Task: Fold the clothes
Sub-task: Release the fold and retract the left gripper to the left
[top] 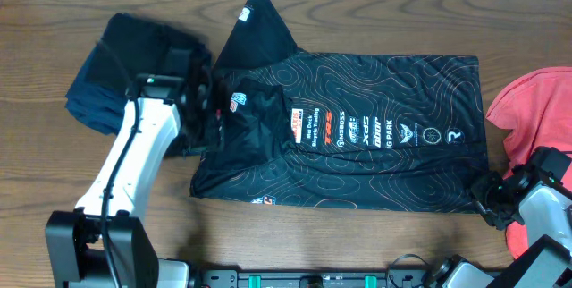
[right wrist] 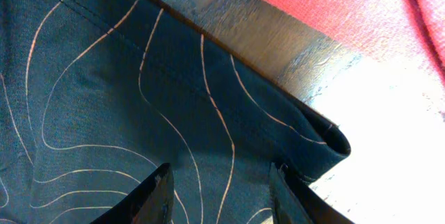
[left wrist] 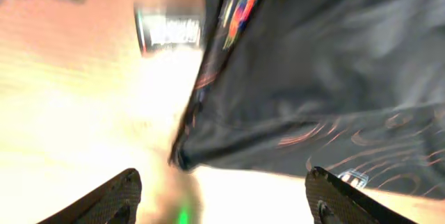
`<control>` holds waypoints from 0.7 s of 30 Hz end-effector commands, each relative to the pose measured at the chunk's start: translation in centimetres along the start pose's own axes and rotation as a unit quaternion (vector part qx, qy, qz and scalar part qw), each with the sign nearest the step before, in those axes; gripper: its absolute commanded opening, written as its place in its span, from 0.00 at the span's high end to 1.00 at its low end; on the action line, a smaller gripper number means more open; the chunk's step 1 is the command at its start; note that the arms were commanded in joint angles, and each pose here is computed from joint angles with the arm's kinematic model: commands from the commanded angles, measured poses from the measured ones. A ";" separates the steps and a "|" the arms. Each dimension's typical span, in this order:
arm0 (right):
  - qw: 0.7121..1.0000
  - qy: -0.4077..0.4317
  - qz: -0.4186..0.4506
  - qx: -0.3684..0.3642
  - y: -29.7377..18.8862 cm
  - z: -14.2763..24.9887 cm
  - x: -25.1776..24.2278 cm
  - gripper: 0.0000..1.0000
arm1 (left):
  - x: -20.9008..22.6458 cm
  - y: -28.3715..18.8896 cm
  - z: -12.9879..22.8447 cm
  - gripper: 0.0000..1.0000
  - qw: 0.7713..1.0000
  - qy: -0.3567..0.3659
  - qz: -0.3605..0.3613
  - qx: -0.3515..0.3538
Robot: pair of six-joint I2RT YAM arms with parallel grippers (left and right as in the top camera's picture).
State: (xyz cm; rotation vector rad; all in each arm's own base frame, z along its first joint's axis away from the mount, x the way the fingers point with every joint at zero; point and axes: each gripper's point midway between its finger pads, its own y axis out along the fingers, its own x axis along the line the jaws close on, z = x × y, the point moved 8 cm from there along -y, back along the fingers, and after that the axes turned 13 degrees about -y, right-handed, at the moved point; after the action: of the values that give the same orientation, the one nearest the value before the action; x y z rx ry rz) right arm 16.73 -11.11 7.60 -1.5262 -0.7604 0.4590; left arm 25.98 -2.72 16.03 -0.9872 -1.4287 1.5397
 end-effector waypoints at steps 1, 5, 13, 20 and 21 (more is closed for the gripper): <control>1.000 -0.010 0.014 0.001 0.0 0.2 0.0 0.56 | 1.3 2.5 1.8 0.23 0.996 -0.054 -0.006 0.064; 1.000 -0.010 0.015 0.007 0.0 0.4 -0.1 0.56 | 3.0 4.4 2.8 0.33 0.993 -0.079 -0.017 0.091; 1.000 -0.010 0.014 0.004 0.0 0.3 0.0 0.65 | 6.1 5.4 2.6 0.51 0.980 -0.173 -0.013 0.101; 1.000 -0.012 -0.001 0.007 0.0 0.4 0.3 0.69 | 6.6 6.0 2.3 0.63 0.978 -0.185 0.013 0.099; 1.000 -0.017 -0.010 0.008 0.0 0.4 0.4 0.71 | 6.4 6.2 2.5 0.63 0.977 -0.184 0.026 0.103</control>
State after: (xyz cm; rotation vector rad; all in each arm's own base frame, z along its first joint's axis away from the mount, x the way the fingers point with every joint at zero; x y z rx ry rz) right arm 16.51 -11.06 7.58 -1.5211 -0.7493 0.4722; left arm 21.52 2.51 10.34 -0.6292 -1.5127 1.8854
